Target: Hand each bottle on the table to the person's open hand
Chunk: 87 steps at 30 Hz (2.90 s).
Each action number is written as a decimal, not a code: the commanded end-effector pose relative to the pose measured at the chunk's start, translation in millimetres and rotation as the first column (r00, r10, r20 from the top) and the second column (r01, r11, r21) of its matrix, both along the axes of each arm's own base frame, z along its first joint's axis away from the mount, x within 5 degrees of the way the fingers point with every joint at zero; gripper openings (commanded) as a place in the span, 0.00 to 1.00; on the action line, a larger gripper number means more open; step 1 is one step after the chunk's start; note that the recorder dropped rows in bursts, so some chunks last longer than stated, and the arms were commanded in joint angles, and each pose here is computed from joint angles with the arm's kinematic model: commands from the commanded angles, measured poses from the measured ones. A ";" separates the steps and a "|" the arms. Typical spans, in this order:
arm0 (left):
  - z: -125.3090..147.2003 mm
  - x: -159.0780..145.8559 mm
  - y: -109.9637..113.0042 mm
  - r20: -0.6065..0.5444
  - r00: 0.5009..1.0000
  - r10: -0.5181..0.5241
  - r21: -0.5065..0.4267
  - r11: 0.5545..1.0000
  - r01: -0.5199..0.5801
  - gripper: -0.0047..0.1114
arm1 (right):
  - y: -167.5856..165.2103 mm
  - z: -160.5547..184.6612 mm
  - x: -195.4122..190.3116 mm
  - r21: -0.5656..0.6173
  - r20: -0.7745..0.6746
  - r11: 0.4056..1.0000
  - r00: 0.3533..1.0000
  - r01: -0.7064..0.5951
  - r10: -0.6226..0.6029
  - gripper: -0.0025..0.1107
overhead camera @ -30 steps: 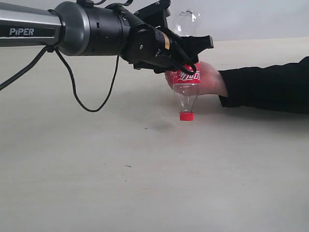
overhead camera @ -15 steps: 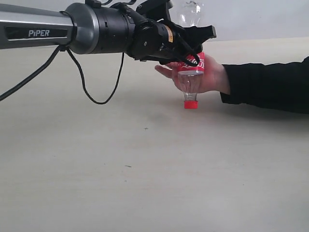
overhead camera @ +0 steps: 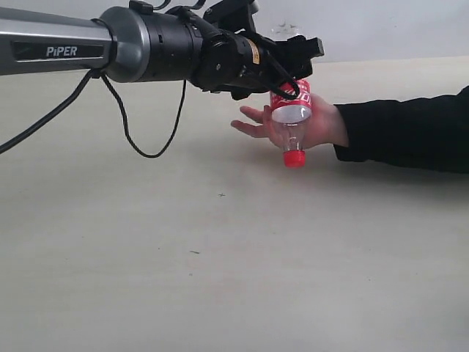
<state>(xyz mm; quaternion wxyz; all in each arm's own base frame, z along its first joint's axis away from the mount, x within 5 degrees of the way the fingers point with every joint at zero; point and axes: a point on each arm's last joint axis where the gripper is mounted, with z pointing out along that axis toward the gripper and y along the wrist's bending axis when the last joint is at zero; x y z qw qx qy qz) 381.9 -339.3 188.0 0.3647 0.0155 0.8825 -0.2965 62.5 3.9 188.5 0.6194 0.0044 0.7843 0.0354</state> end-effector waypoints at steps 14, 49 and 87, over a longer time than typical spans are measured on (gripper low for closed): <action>94.9 -44.3 19.9 0.065 0.983 -0.173 0.272 0.950 0.150 0.55 | -0.4 -0.9 0.3 -0.007 0.001 1.000 1.000 0.005 -0.005 0.02; 138.6 -258.5 295.1 -0.003 0.999 0.035 0.542 0.840 -0.028 0.04 | -0.4 -0.9 0.3 -0.007 0.001 1.000 1.000 0.005 -0.005 0.02; 35.9 -332.8 343.0 0.624 0.698 0.352 0.145 0.825 -0.546 0.04 | -0.4 -0.9 0.3 -0.007 0.001 1.000 1.000 0.005 -0.005 0.02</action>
